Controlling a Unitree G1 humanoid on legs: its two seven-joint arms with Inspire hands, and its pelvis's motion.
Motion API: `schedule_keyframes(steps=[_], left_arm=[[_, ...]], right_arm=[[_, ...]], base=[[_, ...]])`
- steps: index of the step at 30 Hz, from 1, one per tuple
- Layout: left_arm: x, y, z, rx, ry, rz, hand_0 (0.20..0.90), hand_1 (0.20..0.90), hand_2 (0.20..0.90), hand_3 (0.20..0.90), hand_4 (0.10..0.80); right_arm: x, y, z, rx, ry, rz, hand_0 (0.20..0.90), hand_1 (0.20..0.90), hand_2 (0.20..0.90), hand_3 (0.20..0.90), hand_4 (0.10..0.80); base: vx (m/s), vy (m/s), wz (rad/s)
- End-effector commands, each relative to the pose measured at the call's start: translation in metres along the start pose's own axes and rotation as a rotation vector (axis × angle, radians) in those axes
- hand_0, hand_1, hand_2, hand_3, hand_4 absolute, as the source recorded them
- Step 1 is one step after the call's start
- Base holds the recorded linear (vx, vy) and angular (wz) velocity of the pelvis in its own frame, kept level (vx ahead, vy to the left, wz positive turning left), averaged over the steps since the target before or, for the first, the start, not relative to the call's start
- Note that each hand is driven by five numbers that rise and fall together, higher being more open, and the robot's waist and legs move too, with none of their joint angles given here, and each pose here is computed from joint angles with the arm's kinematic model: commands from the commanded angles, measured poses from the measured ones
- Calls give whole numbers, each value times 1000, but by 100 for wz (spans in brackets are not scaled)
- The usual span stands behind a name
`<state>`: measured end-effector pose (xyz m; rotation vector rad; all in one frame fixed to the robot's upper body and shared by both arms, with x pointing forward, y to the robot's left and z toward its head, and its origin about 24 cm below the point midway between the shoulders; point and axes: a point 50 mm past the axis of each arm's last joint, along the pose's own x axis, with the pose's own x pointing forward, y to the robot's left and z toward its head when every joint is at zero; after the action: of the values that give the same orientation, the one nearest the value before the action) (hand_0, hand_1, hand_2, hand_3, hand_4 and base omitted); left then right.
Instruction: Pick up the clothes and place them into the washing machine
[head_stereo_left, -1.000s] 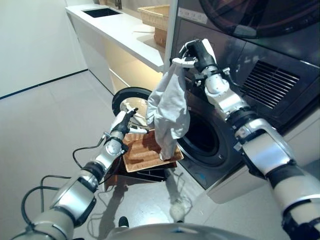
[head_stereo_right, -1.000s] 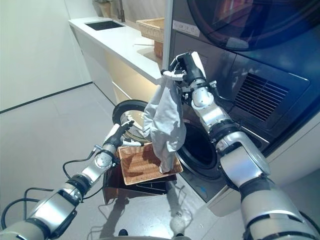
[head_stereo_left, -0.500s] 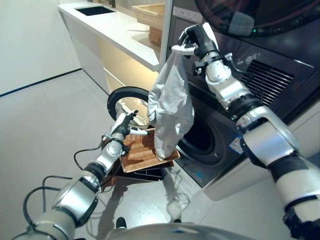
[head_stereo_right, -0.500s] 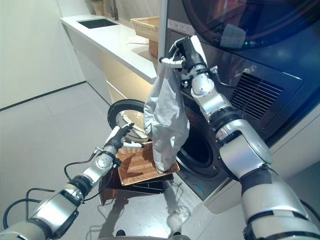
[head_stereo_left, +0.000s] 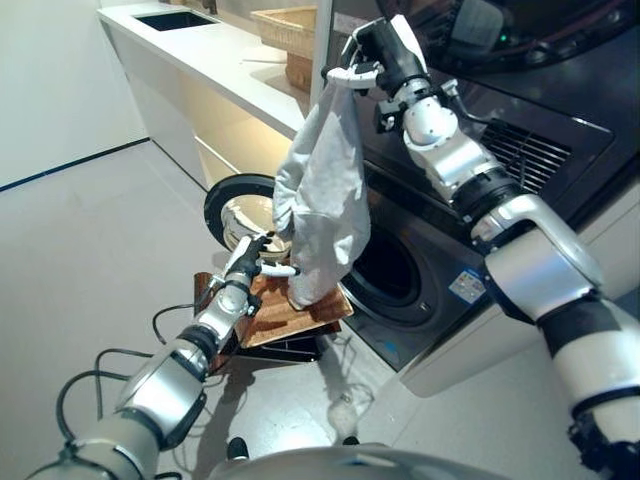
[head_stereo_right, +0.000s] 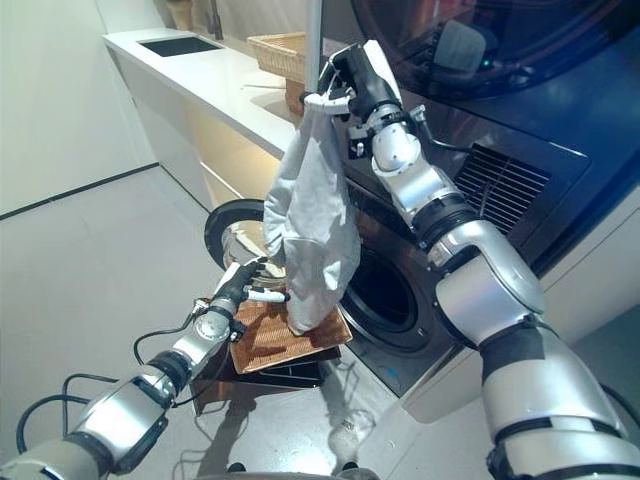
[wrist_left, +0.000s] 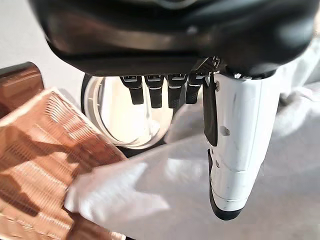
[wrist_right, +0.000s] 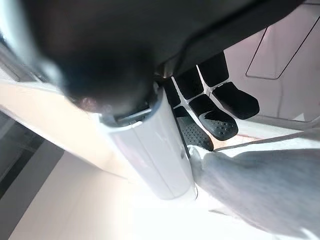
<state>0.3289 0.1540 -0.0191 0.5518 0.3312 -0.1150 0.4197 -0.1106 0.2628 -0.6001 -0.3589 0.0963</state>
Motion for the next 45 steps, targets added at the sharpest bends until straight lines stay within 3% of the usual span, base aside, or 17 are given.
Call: schedule_keyframes(steps=[1, 18, 45], left_arm=[[19, 19, 64, 72, -191, 31, 900, 900, 900, 900, 800], [21, 8, 99, -19, -276, -23, 900, 900, 900, 900, 800], [23, 2, 127, -79, -324, -33, 900, 900, 900, 900, 800]], right_arm=[[18, -45, 111, 39, -339, -147, 200, 200, 200, 200, 300], [6, 7, 130, 158, -459, 39, 200, 200, 200, 200, 300], [2, 22, 133, 165, -473, 97, 200, 200, 200, 200, 300]], base=[[-9, -6, -4], [-6, -4, -10], [-3, -2, -4]])
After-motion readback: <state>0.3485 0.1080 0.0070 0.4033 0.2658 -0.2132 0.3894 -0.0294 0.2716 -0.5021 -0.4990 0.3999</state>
